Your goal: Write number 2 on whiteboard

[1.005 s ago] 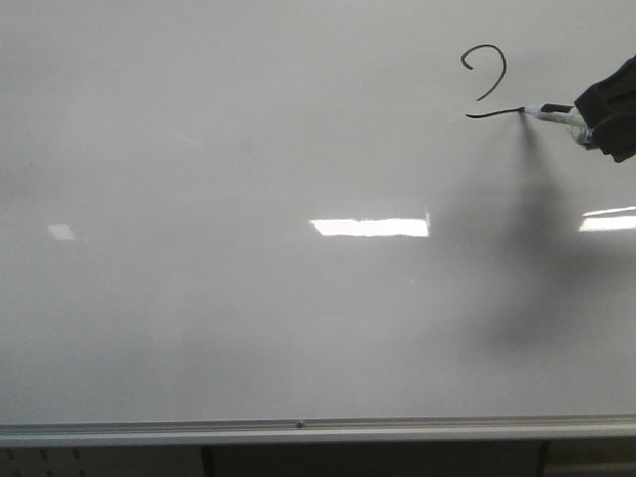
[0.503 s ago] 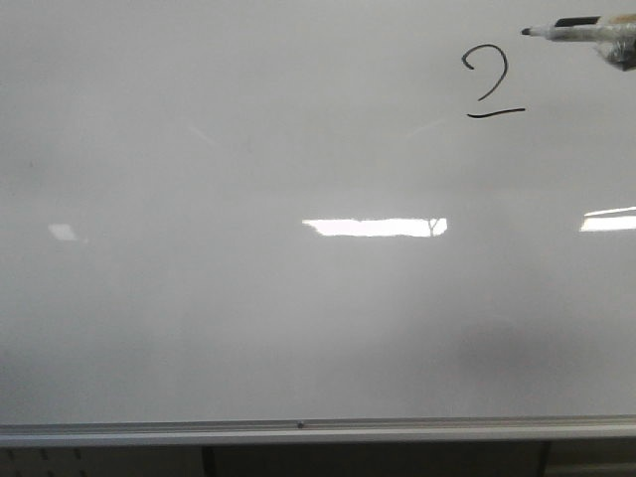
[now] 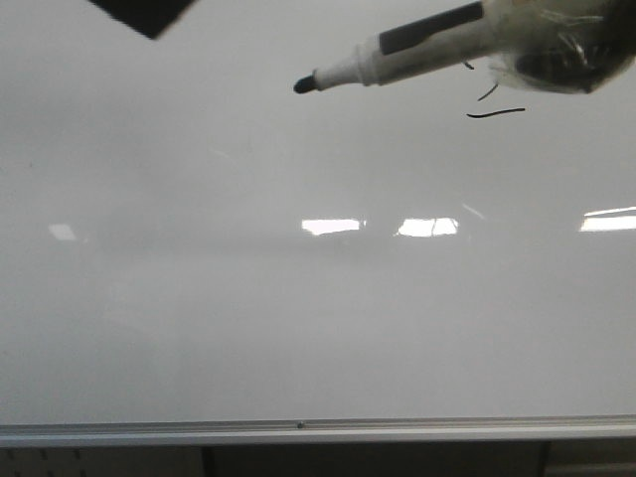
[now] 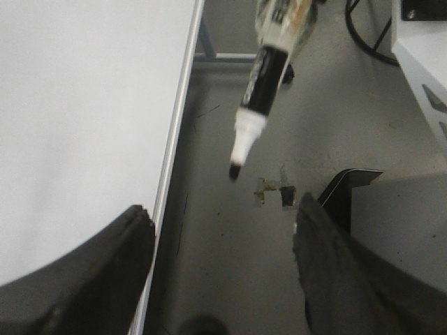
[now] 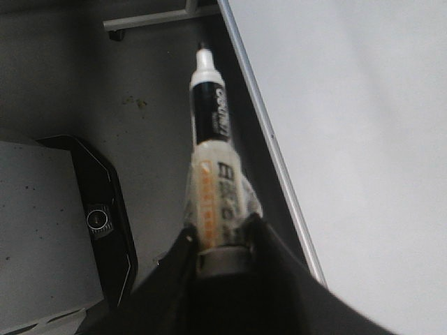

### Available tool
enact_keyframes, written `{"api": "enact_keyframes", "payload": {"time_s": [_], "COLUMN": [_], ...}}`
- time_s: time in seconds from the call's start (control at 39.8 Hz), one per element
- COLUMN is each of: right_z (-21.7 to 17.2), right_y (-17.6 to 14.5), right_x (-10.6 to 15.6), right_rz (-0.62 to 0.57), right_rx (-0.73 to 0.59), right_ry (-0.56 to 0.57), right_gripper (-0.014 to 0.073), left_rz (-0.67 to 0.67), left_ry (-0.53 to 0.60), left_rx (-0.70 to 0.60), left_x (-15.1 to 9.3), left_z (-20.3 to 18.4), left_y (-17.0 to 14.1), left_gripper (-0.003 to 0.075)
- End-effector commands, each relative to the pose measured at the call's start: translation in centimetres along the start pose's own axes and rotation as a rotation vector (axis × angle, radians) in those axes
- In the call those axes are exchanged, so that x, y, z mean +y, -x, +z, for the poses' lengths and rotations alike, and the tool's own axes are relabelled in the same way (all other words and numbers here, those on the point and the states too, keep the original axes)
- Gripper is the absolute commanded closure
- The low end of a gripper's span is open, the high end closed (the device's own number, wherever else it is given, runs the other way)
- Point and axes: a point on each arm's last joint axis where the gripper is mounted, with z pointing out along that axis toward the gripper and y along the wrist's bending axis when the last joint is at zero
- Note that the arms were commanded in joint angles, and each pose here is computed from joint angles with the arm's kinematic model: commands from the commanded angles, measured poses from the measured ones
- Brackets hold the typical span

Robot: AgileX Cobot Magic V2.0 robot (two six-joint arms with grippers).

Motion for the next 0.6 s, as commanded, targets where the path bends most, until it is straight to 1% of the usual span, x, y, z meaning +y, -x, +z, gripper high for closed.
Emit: {"api": "enact_keyframes", "payload": {"time_s": [0.0,0.15,0.35,0.43,0.5,0.58], "right_z": [-1.2,-1.2,-1.2,-1.2,-1.2,-1.2], "right_y": [1.0,1.0,1.0,1.0,1.0,1.0], "right_x": [-0.2,-0.2,-0.2,-0.2,-0.2,-0.2], "right_rz": [-0.024,-0.024,-0.024,-0.024,-0.024,-0.024], "right_rx": [-0.084,-0.084,-0.087,-0.087,-0.087,-0.086], "right_ry": [-0.028,-0.028,-0.029,-0.029,-0.029,-0.030], "right_gripper": [0.0559,0.0559,0.0559,0.0559,0.0559,0.0559], "left_rz": [0.029,0.055,0.047,0.042,0.041,0.040], "left_ry": [0.017,-0.033,-0.029,-0.025,-0.013,-0.005], "left_rx": [-0.121,-0.100,-0.091,-0.100,-0.114,-0.123], "left_x": [-0.3,-0.9,-0.4,-0.3,-0.2,-0.1], "left_z": [0.0,2.3,4.3,4.5,4.5,4.5], "left_y": [2.5,3.6,3.9,4.0,4.1,4.2], "left_gripper": [0.0290,0.0290,0.0300,0.0360,0.0470,0.0563]}}
